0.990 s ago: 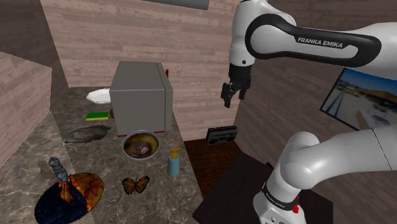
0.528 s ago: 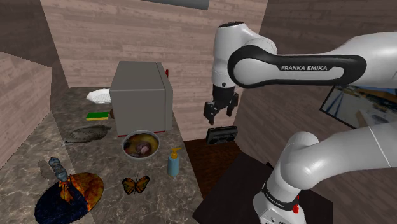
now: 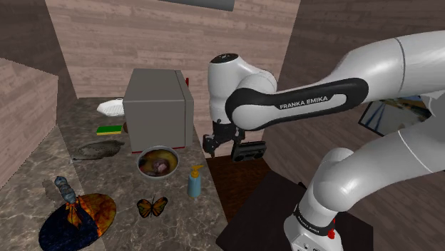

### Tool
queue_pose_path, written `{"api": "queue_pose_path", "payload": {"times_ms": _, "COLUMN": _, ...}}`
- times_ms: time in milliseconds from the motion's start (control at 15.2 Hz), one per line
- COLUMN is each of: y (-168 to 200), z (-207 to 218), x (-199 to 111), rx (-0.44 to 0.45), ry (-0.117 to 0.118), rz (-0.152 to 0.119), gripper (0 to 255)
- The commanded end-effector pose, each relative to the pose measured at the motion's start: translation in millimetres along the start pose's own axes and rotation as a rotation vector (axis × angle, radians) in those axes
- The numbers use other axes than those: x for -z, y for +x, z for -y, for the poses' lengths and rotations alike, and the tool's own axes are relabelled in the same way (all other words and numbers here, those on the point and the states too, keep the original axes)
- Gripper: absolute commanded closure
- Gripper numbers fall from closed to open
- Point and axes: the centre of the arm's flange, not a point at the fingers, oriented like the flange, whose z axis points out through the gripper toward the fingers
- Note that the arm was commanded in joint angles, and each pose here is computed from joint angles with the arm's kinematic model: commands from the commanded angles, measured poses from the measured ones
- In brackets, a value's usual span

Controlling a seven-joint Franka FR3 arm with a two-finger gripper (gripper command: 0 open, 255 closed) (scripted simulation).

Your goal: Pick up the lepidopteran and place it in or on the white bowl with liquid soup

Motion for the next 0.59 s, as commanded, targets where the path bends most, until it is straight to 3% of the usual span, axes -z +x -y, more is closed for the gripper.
{"api": "queue_pose_path", "payload": {"times_ms": 0, "y": -1, "z": 22, "x": -16, "rx": -0.043, "ry": -0.006, "rz": -0.007, "gripper": 0}}
{"api": "queue_pose_path", "payload": {"times_ms": 528, "y": 11, "z": 112, "x": -77, "rx": -0.198, "ry": -0.035, "rz": -0.036, "gripper": 0}}
